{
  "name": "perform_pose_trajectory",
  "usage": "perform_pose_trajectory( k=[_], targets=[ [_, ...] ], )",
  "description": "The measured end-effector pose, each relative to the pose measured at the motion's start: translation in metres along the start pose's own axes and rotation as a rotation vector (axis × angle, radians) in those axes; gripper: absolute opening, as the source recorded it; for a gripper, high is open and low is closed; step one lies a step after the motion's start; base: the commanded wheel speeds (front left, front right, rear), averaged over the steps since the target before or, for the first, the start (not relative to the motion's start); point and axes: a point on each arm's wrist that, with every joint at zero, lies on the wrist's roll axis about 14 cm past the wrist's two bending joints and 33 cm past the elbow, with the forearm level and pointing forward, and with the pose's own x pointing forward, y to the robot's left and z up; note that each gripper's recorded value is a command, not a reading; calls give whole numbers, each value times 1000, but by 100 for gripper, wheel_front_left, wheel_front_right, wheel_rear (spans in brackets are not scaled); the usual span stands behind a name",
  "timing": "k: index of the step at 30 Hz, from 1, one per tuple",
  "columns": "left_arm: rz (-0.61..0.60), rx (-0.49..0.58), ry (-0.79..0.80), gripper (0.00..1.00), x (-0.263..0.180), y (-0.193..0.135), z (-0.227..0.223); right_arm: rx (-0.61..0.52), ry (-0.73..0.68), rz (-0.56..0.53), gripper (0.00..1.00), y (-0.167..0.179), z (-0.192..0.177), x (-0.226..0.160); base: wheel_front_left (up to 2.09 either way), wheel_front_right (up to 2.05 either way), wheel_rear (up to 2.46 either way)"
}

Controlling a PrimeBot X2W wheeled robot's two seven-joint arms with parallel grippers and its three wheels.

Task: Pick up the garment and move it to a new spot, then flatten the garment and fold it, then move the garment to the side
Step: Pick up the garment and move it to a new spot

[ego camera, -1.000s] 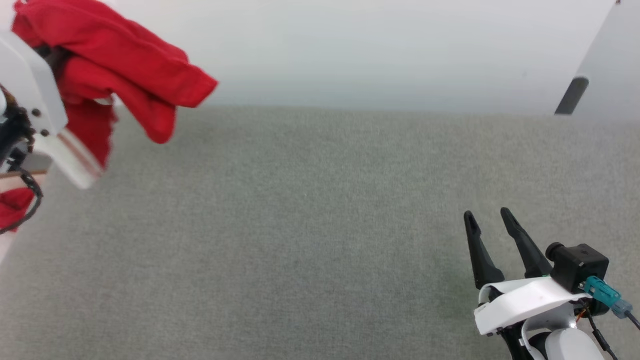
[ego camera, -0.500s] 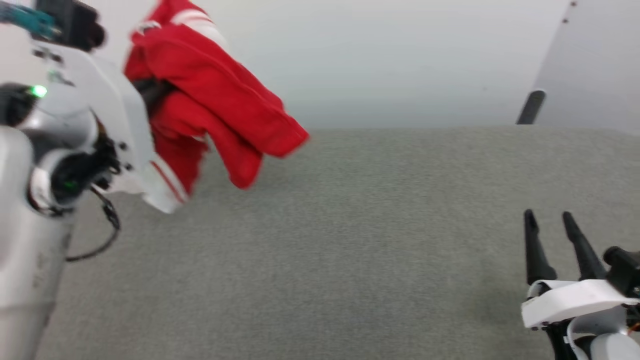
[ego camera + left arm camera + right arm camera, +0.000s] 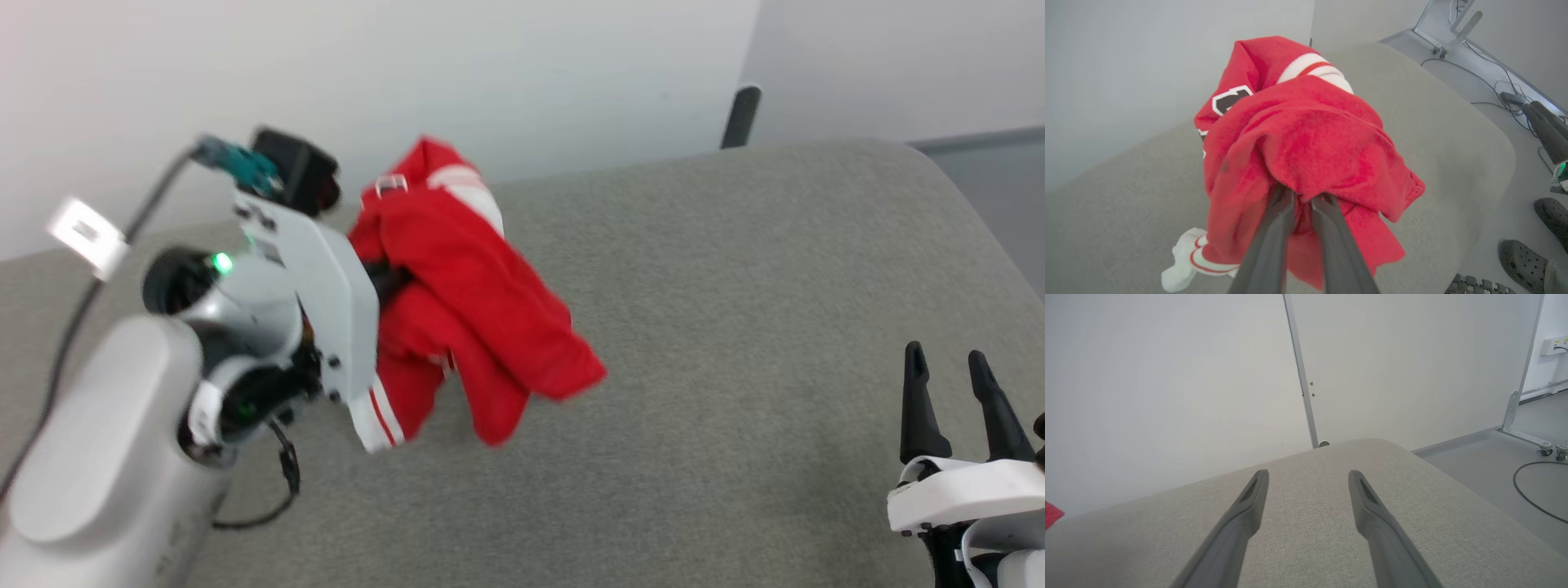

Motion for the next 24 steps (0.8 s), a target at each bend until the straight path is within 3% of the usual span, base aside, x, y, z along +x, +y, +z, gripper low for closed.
perform_pose_trajectory(
  k=[9,16,17,19,21,22,24],
  targets=[
    [-107,-60,277,0,47,-21,-95,16,59,-54,100,-17,-23,-7,0,0,0],
    [-148,-93,391,0,60,-27,-132,28,81,-33,100,-8,-33,-2,0,0,0],
    [-149,-87,393,22,60,-27,-132,29,81,-27,100,-6,-33,-1,0,0,0],
    [-149,-89,378,78,61,-26,-127,32,83,-18,100,-3,-35,1,0,0,0],
    [-150,-80,366,89,59,-26,-121,34,83,-10,100,0,-35,2,0,0,0],
    [-148,-81,358,100,58,-25,-119,35,84,-6,100,2,-35,3,0,0,0],
    [-144,-76,343,100,56,-24,-114,36,83,4,100,5,-36,4,0,0,0]
  ],
)
